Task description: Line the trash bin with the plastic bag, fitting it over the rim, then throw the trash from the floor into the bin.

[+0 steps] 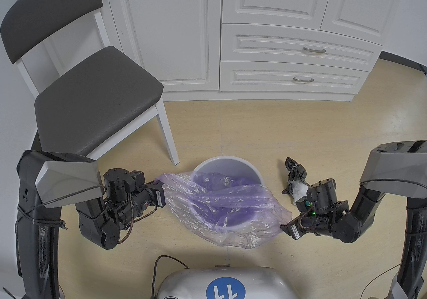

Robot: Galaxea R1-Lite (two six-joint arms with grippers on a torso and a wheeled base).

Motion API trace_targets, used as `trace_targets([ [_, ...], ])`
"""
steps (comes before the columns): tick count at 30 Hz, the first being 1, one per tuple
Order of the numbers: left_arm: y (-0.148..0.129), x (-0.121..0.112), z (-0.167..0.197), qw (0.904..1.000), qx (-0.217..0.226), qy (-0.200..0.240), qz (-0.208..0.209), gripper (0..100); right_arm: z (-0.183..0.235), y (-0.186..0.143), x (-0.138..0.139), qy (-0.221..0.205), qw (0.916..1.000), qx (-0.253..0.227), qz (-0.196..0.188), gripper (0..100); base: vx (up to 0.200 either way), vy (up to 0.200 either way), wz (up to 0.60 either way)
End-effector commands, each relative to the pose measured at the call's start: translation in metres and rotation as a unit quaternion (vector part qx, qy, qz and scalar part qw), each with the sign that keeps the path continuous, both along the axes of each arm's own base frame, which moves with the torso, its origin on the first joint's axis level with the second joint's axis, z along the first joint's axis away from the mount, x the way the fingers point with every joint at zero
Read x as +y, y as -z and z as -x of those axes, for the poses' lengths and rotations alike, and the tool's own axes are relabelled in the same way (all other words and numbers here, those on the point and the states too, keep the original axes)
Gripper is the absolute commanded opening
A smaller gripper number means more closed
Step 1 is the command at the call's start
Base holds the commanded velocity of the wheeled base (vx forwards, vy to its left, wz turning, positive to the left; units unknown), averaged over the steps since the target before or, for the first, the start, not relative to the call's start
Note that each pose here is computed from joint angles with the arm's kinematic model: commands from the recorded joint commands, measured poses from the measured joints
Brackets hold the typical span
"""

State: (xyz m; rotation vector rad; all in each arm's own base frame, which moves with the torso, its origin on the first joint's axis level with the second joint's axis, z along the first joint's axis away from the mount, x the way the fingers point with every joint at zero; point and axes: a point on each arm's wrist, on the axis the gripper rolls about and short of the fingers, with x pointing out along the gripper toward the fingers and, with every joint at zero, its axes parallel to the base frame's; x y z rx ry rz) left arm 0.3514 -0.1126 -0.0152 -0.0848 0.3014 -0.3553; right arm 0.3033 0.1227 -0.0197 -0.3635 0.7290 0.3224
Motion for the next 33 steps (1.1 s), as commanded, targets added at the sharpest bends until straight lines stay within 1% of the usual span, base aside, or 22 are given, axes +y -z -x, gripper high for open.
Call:
trace_targets([
  [1,-0.013,-0.003,0.004,0.9999,-0.015,0.005,0.005,0,0.016,-0.029,-0.019,-0.031,0.9993,-0.019,-0.002,100,0.000,0.000,0.00],
  [2,-0.014,-0.003,0.004,0.9999,-0.015,0.005,0.006,0,0.017,-0.030,-0.020,-0.032,0.9993,-0.019,-0.002,100,0.000,0.000,0.00],
  [3,-0.016,-0.002,0.006,0.9998,-0.016,0.006,0.006,0,0.023,-0.040,-0.025,-0.053,0.9982,-0.026,-0.012,100,0.000,0.000,0.00],
  [4,-0.016,-0.002,0.006,0.9998,-0.016,0.006,0.006,0,0.023,-0.040,-0.025,-0.053,0.9982,-0.026,-0.012,100,0.000,0.000,0.00],
  [5,-0.017,-0.002,0.006,0.9998,-0.018,0.006,0.006,0,0.029,-0.051,-0.030,-0.074,0.9963,-0.037,-0.024,100,0.000,0.000,0.00],
  [11,-0.015,-0.002,0.006,0.9999,-0.015,0.006,0.005,0,0.045,-0.071,-0.039,-0.133,0.9880,-0.052,-0.060,100,0.000,0.000,0.00],
  [15,-0.014,-0.003,0.007,0.9999,-0.013,0.006,0.005,0,0.043,-0.070,-0.038,-0.139,0.9863,-0.051,-0.072,100,0.000,0.000,0.00],
  [18,-0.016,-0.005,0.009,0.9999,-0.013,0.010,0.005,0,0.042,-0.073,-0.034,-0.146,0.9835,-0.069,-0.082,100,0.000,0.000,0.00],
  [20,-0.016,-0.005,0.010,0.9999,-0.013,0.010,0.005,0,0.041,-0.075,-0.031,-0.143,0.9819,-0.086,-0.090,100,0.000,0.000,0.00],
  [21,-0.016,-0.005,0.010,0.9999,-0.013,0.010,0.005,0,0.041,-0.075,-0.031,-0.143,0.9819,-0.086,-0.090,100,0.000,0.000,0.00],
  [22,-0.016,-0.005,0.010,0.9999,-0.012,0.010,0.004,0,0.043,-0.077,-0.028,-0.145,0.9799,-0.099,-0.095,100,0.000,0.000,0.00],
  [25,-0.016,-0.005,0.010,0.9999,-0.013,0.010,0.005,0,0.043,-0.078,-0.026,-0.137,0.9798,-0.114,-0.091,100,0.000,0.000,0.00],
  [28,-0.020,-0.005,0.011,0.9998,-0.018,0.011,0.006,0,0.043,-0.082,-0.017,-0.110,0.9823,-0.128,-0.081,100,0.000,0.000,0.00],
  [30,-0.020,-0.005,0.012,0.9997,-0.019,0.011,0.007,0,0.043,-0.085,-0.006,-0.089,0.9830,-0.133,-0.090,100,0.000,0.000,0.00],
  [31,-0.020,-0.005,0.012,0.9997,-0.019,0.011,0.007,0,0.043,-0.086,-0.005,-0.086,0.9829,-0.134,-0.092,100,0.000,0.000,0.00],
  [32,-0.021,-0.005,0.012,0.9997,-0.020,0.011,0.007,0,0.043,-0.089,0.004,-0.071,0.9821,-0.140,-0.104,100,0.000,0.000,0.00],
  [33,-0.021,-0.005,0.012,0.9997,-0.020,0.012,0.007,0,0.043,-0.090,0.005,-0.068,0.9821,-0.141,-0.105,100,0.000,0.000,0.00],
])
